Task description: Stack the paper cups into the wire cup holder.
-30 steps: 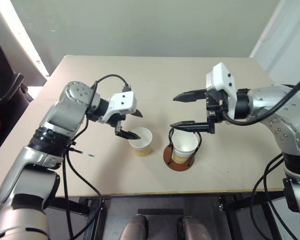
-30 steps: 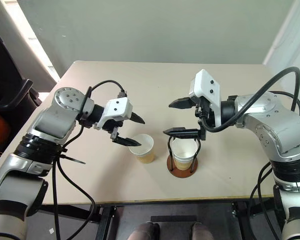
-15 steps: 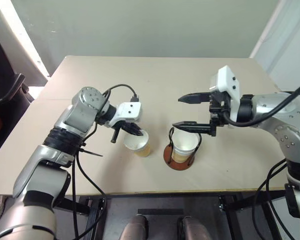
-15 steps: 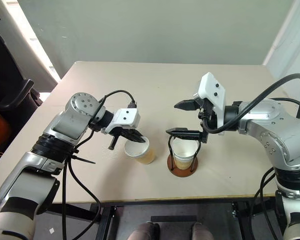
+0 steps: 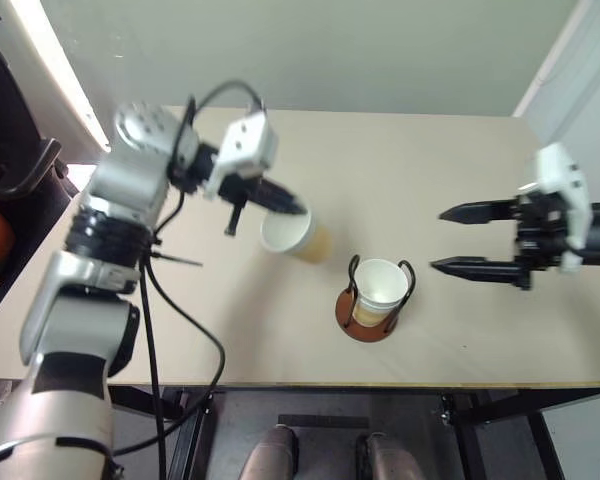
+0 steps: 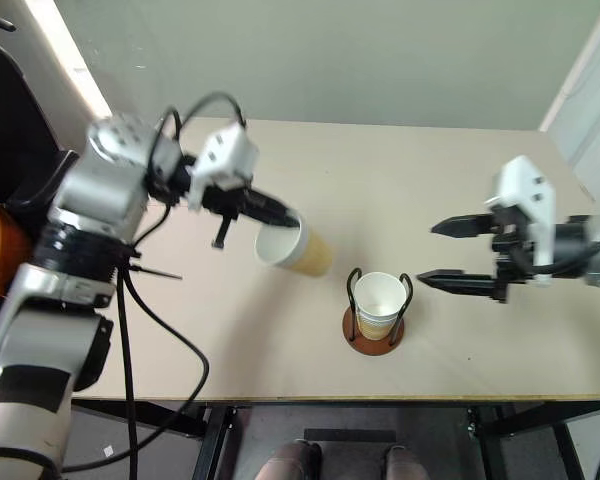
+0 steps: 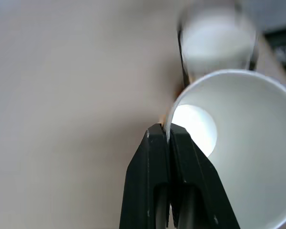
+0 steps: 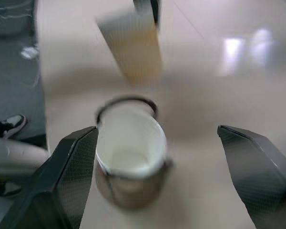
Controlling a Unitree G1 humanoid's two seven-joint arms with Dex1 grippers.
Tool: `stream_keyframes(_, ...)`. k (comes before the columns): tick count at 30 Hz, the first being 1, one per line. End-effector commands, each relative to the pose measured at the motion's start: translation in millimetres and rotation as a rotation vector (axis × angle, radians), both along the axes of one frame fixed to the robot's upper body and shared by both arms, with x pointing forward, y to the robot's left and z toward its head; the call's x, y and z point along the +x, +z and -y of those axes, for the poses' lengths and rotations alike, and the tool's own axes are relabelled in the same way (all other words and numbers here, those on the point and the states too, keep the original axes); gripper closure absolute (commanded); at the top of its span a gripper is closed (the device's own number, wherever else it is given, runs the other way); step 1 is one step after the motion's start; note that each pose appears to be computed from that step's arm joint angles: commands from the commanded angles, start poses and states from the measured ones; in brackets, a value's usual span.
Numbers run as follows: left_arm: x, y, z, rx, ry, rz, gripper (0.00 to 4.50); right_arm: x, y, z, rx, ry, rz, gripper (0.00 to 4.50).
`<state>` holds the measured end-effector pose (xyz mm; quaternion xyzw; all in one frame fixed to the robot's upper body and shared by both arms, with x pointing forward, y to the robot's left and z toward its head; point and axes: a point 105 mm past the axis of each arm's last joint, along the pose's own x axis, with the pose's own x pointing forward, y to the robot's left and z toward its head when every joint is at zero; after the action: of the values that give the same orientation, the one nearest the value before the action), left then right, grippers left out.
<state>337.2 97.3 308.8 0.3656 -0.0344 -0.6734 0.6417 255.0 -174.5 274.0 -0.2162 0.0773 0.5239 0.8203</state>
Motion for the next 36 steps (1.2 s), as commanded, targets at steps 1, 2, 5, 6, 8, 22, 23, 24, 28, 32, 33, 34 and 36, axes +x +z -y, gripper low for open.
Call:
stream_keyframes(1,-31,30,20,-0.038,-0.204,0.023,4.45,-15,22,10,0.045,0.033,0.072,0.34)
stream_keyframes(2,-40,34,29,-0.033,-0.266,0.03,4.45,-14,20,15,0.037,0.017,0.072,0.34)
stream_keyframes(5,-54,35,51,0.016,-0.389,0.052,4.45,-12,17,19,0.021,-0.002,0.076,0.34)
stream_keyframes(6,-55,32,56,0.039,-0.412,0.058,4.45,-12,17,18,0.022,-0.002,0.079,0.34)
stream_keyframes(8,-54,24,66,0.09,-0.443,0.07,4.45,-13,17,17,0.025,-0.003,0.086,0.34)
stream_keyframes(22,-28,-5,99,0.216,-0.472,0.151,4.45,-23,11,19,0.01,-0.081,0.099,0.34)
stream_keyframes(23,-27,-6,99,0.215,-0.472,0.149,4.45,-24,10,19,0.012,-0.083,0.1,0.34)
stream_keyframes(24,-27,-8,100,0.218,-0.471,0.148,4.45,-24,9,18,0.012,-0.086,0.1,0.34)
stream_keyframes(28,-25,-16,104,0.235,-0.479,0.129,4.45,-26,8,18,0.016,-0.101,0.101,0.34)
stream_keyframes(32,-25,-22,108,0.249,-0.492,0.116,4.45,-29,6,18,0.017,-0.112,0.1,0.34)
stream_keyframes(33,-26,-22,110,0.249,-0.498,0.115,4.45,-30,6,19,0.017,-0.115,0.1,0.34)
stream_keyframes(34,-27,-22,111,0.248,-0.502,0.114,4.45,-30,6,19,0.018,-0.118,0.1,0.34)
stream_keyframes(36,-28,-21,113,0.245,-0.513,0.118,4.45,-30,5,19,0.017,-0.124,0.099,0.34)
